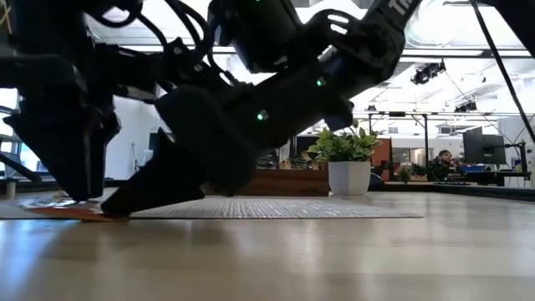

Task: Pick & Place Tea
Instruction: Put the orange tea bag in the right section of the brown wooden organizer

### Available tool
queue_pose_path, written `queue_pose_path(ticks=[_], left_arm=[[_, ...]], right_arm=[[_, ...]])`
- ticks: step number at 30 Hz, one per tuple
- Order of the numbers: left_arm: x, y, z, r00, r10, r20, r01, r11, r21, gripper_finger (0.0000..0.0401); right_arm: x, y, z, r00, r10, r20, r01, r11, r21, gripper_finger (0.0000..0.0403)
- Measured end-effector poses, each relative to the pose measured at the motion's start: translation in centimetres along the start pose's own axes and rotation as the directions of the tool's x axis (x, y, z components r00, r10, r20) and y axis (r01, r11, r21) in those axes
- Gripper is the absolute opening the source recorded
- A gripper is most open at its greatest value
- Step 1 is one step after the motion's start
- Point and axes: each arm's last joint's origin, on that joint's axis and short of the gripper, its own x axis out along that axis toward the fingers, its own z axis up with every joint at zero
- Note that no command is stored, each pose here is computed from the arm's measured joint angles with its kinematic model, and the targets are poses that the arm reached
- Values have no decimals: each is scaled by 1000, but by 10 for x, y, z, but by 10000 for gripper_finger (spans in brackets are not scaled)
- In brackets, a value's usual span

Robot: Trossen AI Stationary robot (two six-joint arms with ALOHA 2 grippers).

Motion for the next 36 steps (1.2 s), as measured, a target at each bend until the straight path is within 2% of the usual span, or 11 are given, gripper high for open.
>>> queue_pose_path(ticks=[5, 10, 13, 22, 24, 29, 33, 36], left_arm=[[7, 2, -1, 997, -74, -13, 73, 997, -22, 204], [8, 2, -2, 995, -96, -26, 96, 995, -21, 198], [8, 1, -1, 993, -116, -31, 116, 993, -15, 166], [6, -1, 0, 992, -126, -30, 126, 992, -19, 17], [3, -2, 3, 993, -114, -26, 114, 993, -18, 5], [-14, -5, 12, 999, -54, 1, 54, 998, 42, 8], [-34, -7, 24, 996, 64, 54, -70, 991, 117, 2], [-50, -8, 37, 971, 176, 164, -199, 970, 140, 2]], right_arm=[[0, -1, -5, 998, -28, -48, 28, 1000, 0, 1], [0, -1, -6, 998, -28, -57, 28, 1000, 0, 0], [0, -1, -6, 998, -39, -57, 39, 999, 0, 0], [-9, -1, 6, 997, -43, -58, 42, 999, -5, 2], [-17, -1, 12, 996, -50, -77, 50, 999, -8, 4], [-44, -3, 32, 980, -102, -170, 99, 995, -23, 7], [-82, -2, 48, 921, -254, -295, 253, 967, -44, 2], [-125, -1, 61, 809, -435, -395, 433, 896, -100, 3]])
